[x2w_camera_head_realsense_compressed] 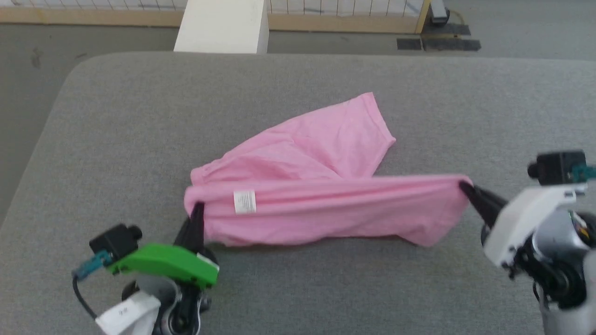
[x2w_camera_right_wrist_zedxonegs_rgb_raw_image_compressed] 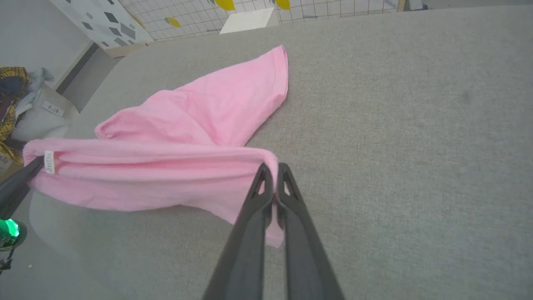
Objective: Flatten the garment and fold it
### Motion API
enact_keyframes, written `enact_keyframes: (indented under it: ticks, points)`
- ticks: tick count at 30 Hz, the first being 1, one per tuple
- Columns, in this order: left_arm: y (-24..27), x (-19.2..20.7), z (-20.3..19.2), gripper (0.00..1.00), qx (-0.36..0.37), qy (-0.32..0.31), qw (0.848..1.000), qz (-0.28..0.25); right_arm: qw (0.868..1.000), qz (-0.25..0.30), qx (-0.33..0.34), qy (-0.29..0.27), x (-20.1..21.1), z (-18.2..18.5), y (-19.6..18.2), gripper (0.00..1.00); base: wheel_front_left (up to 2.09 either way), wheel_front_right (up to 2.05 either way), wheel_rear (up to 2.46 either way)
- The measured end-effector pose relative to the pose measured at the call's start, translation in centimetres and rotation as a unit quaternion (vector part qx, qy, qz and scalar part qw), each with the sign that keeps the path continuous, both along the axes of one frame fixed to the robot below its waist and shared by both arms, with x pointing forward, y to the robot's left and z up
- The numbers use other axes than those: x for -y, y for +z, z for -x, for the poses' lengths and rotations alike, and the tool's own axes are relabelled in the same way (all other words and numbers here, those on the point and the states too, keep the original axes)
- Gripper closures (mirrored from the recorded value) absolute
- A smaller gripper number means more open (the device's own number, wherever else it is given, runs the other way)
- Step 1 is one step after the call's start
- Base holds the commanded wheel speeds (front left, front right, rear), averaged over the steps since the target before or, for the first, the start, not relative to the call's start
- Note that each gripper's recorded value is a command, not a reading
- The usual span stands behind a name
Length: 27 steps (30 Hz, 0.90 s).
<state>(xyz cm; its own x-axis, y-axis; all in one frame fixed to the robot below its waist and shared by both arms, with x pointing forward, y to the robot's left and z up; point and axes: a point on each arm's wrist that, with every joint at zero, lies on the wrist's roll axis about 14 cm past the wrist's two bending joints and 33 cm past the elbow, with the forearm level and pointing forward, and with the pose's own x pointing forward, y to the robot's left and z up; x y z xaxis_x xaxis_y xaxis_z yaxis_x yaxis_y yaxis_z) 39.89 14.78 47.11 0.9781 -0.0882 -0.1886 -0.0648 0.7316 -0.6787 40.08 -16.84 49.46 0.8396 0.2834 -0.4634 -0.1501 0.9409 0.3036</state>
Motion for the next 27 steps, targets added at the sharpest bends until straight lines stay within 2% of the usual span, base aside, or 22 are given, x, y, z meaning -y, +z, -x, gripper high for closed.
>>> enact_keyframes:
  ticks: [6, 14, 22, 27]
  points:
    - [0.2, -0.1, -3.8, 1.00, 0.009, 0.004, 1.000, -0.003, 0.999, 0.024, 0.031, -0.008, -0.5, -6.7, 0.5, 1.00, 0.00, 0.00, 0.00]
    - [-1.5, -0.4, -7.2, 1.00, 0.001, 0.013, 1.000, -0.002, 0.998, 0.059, 0.034, 0.003, -2.3, -13.9, -1.2, 1.00, 0.00, 0.00, 0.00]
    - [-3.7, -1.1, -9.1, 1.00, -0.012, 0.019, 1.000, -0.012, 0.995, 0.090, 0.029, 0.023, -4.6, -19.2, -4.1, 1.00, 0.00, 0.00, 0.00]
    - [-5.3, -1.6, -9.7, 1.00, -0.028, 0.024, 0.999, -0.019, 0.993, 0.108, 0.010, 0.038, -5.8, -21.0, -6.6, 1.00, 0.00, 0.00, 0.00]
